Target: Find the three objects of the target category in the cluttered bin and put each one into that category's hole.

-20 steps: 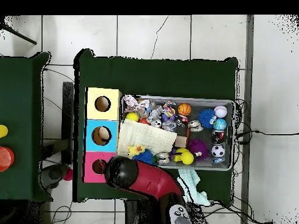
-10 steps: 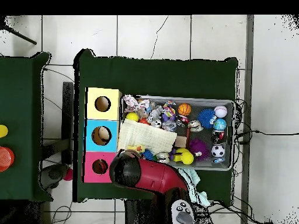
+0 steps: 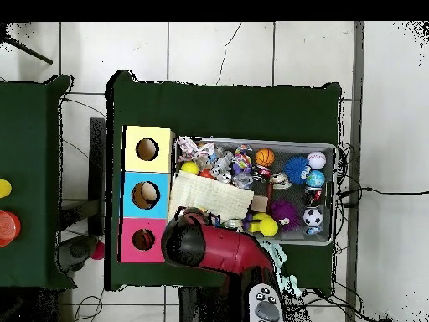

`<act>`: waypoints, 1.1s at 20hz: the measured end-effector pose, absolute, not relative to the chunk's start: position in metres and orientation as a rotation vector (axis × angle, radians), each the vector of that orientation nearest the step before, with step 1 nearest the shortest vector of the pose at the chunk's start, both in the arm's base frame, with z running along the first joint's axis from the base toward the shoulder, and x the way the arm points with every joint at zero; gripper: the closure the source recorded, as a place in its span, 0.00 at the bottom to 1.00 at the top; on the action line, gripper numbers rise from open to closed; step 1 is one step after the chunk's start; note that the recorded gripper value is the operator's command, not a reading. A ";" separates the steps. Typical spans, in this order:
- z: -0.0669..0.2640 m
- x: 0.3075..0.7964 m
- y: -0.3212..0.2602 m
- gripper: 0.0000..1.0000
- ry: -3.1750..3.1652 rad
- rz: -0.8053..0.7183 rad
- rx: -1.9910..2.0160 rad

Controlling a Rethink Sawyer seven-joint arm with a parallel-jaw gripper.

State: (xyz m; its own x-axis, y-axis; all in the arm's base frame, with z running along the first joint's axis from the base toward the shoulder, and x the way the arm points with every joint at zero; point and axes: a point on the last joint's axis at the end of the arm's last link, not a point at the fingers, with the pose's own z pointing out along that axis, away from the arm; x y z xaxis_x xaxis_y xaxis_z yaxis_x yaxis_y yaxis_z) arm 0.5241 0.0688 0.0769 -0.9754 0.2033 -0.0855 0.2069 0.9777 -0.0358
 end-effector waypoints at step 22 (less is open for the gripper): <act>0.049 0.523 0.034 0.00 3.015 -0.081 0.411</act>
State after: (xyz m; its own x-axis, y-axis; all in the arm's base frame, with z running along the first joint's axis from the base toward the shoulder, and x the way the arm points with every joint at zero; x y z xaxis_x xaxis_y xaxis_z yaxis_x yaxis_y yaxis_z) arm 0.5227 0.0341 0.0485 -0.9589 0.2643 -0.1036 0.2695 0.9622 -0.0396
